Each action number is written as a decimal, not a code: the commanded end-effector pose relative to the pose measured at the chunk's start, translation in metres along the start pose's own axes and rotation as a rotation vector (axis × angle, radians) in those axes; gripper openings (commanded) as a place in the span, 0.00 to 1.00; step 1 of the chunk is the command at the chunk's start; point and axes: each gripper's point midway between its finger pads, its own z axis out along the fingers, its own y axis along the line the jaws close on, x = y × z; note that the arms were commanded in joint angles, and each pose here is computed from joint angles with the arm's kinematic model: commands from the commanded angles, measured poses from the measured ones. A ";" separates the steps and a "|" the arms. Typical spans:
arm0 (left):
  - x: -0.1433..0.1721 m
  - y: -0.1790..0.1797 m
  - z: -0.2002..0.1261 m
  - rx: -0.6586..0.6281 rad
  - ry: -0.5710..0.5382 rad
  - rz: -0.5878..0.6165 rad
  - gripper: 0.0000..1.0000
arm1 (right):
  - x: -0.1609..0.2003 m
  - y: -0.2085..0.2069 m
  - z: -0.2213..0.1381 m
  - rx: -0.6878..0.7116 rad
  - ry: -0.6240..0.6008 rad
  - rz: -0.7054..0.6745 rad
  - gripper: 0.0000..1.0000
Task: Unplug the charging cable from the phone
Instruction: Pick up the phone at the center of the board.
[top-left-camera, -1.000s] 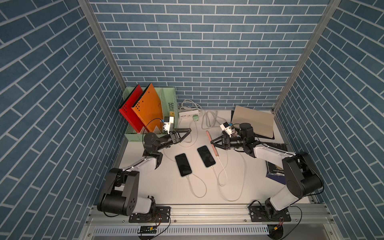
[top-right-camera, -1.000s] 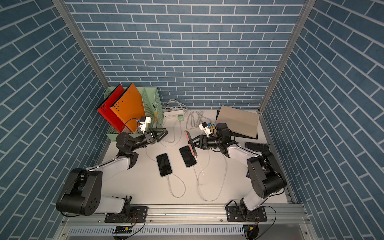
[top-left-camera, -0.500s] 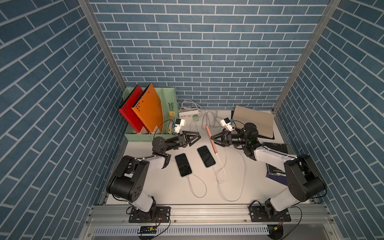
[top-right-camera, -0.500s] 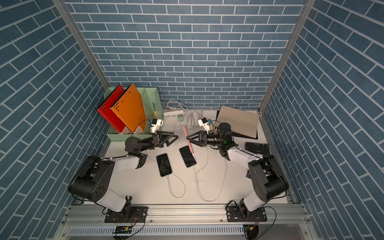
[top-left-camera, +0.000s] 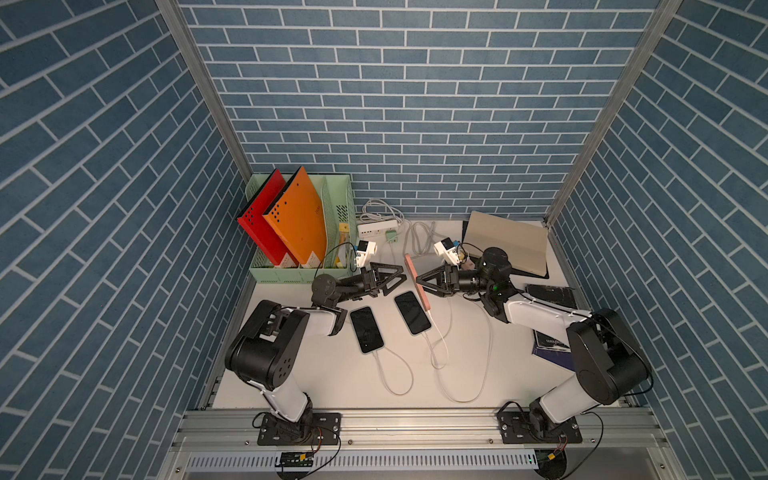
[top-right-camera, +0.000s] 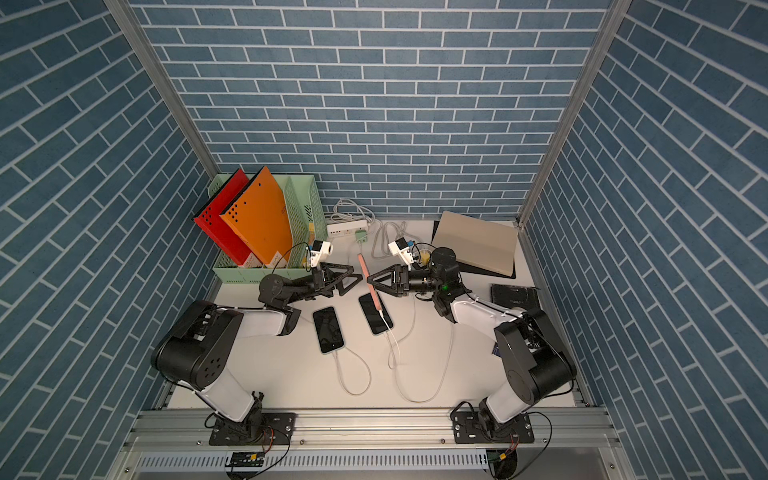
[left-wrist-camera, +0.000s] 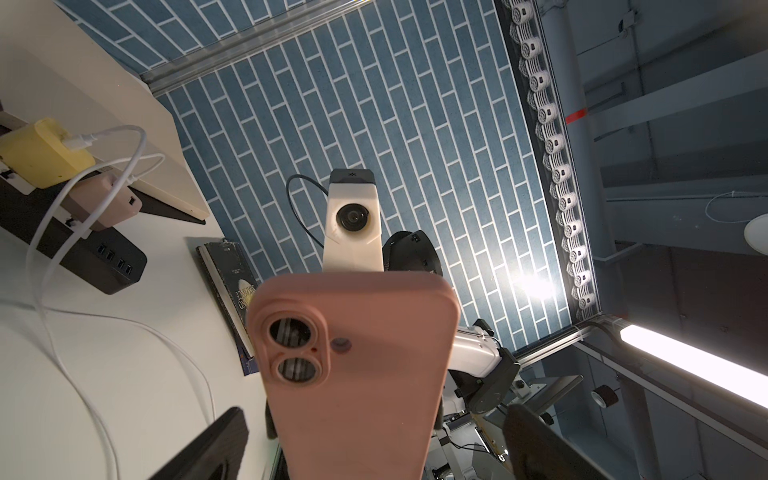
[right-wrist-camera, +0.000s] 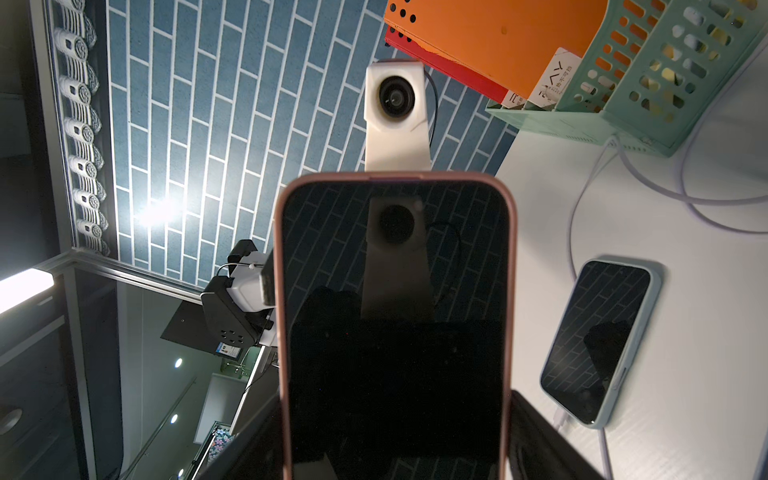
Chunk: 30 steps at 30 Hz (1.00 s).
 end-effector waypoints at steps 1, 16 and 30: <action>0.001 -0.008 0.004 0.032 0.009 0.045 1.00 | -0.011 0.028 0.005 -0.044 -0.016 -0.089 0.26; 0.003 -0.007 0.004 0.032 0.005 0.043 1.00 | -0.008 0.007 0.017 0.078 -0.010 -0.063 0.24; 0.000 0.007 0.004 -0.014 -0.015 0.031 1.00 | -0.008 0.010 0.023 0.089 -0.017 -0.065 0.23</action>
